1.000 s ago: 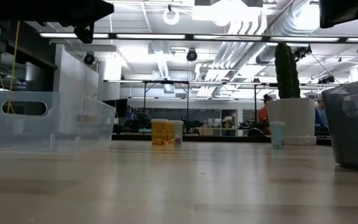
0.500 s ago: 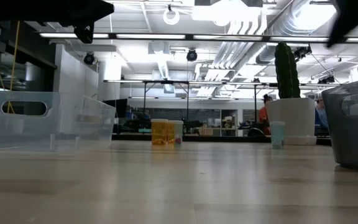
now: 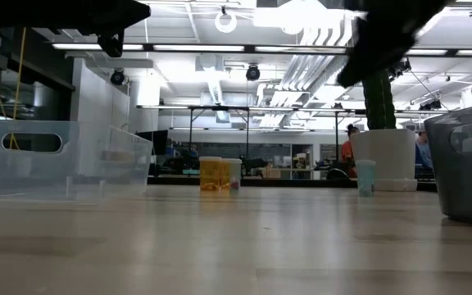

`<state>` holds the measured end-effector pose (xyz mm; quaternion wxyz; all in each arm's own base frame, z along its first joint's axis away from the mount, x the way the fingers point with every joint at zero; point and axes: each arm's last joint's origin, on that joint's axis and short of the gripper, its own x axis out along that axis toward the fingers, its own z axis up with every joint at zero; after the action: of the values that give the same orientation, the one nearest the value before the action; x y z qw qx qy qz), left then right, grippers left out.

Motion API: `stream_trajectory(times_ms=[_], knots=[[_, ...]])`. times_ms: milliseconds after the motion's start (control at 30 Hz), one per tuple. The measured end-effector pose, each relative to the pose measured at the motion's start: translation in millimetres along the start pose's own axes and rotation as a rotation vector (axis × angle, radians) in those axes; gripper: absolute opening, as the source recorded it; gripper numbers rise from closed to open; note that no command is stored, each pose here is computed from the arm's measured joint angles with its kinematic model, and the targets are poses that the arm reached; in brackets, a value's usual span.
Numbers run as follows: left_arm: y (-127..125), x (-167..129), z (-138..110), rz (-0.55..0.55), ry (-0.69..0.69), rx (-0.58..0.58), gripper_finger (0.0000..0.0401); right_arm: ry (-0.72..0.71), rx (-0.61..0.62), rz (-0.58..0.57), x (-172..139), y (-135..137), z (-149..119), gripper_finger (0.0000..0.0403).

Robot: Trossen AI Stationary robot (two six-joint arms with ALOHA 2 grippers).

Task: Pick and place medicine bottles into bin by pill shape (circle, oval)
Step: Put the top orange capsule bottle into the transparent bin

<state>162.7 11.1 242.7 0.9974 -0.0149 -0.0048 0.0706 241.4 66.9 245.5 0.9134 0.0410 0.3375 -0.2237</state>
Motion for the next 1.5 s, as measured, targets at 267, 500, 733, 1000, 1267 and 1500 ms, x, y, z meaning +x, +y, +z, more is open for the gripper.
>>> stream_trajectory(times_ms=[267,500,733,1000,1267,1500], knots=[[0.0,0.0,0.0,0.000,0.000,0.025,0.0000,-0.575,-0.063,0.256,35.1,-38.3,18.7,0.0197],[0.0,0.0,-1.0,0.000,0.010,0.035,0.0000,-0.680,-0.062,0.244,40.8,-52.4,23.2,0.0197],[0.8,0.0,-0.8,0.027,0.008,0.035,0.0000,-0.677,-0.060,0.240,41.5,-53.5,23.3,0.0197],[0.8,0.0,-0.9,0.028,0.009,0.018,0.0001,-0.669,-0.063,0.242,42.0,-53.3,22.6,0.0197],[2.8,0.4,-1.3,0.098,0.011,0.035,0.0006,-0.655,-0.051,0.246,42.8,-53.2,21.7,0.0197],[10.4,16.1,-14.7,0.263,0.080,0.056,0.0090,-0.654,-0.050,0.246,42.8,-53.2,21.6,0.0197]])
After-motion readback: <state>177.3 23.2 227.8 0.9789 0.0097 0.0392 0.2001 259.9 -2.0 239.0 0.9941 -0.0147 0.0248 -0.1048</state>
